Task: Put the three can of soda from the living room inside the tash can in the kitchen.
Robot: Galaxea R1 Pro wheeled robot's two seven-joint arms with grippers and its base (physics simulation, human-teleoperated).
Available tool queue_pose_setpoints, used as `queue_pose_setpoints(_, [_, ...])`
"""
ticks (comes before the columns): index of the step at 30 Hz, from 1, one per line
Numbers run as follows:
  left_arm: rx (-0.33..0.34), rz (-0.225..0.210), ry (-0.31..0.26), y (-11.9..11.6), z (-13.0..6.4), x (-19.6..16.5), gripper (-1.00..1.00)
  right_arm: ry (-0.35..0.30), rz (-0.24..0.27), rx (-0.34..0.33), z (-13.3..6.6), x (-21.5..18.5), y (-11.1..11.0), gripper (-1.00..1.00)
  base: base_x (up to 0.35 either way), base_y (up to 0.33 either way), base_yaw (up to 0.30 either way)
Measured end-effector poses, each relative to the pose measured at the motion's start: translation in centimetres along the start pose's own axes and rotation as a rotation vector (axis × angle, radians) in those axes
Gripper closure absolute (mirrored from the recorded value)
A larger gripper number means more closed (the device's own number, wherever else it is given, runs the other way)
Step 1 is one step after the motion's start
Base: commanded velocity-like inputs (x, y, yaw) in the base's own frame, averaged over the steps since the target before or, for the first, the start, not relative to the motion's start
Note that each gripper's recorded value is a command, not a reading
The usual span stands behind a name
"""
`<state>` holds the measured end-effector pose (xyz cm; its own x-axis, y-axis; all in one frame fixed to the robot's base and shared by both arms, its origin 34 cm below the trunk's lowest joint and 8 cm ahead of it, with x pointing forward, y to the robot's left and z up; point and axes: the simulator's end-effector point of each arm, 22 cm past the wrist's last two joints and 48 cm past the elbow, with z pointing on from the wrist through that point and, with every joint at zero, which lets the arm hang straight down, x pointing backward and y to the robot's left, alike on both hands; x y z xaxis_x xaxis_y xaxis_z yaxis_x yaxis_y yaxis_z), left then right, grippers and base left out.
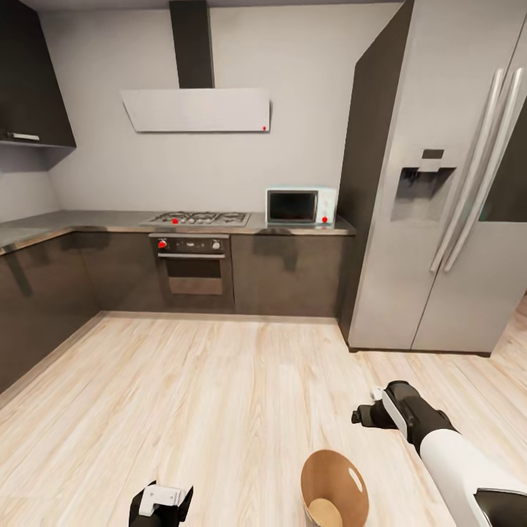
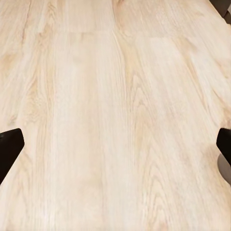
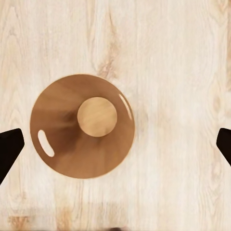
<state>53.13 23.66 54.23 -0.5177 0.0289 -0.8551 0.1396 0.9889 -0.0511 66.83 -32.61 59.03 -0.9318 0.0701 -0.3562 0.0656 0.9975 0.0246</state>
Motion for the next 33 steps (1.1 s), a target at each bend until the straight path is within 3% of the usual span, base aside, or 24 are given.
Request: queue_pose_setpoints(33, [0.001, -0.001, 0.000, 0.2, 2.5, 6.3, -1.00, -0.001, -0.003, 0.003, 5.8, 3.4, -0.3, -1.00, 0.000, 0.000, 0.000])
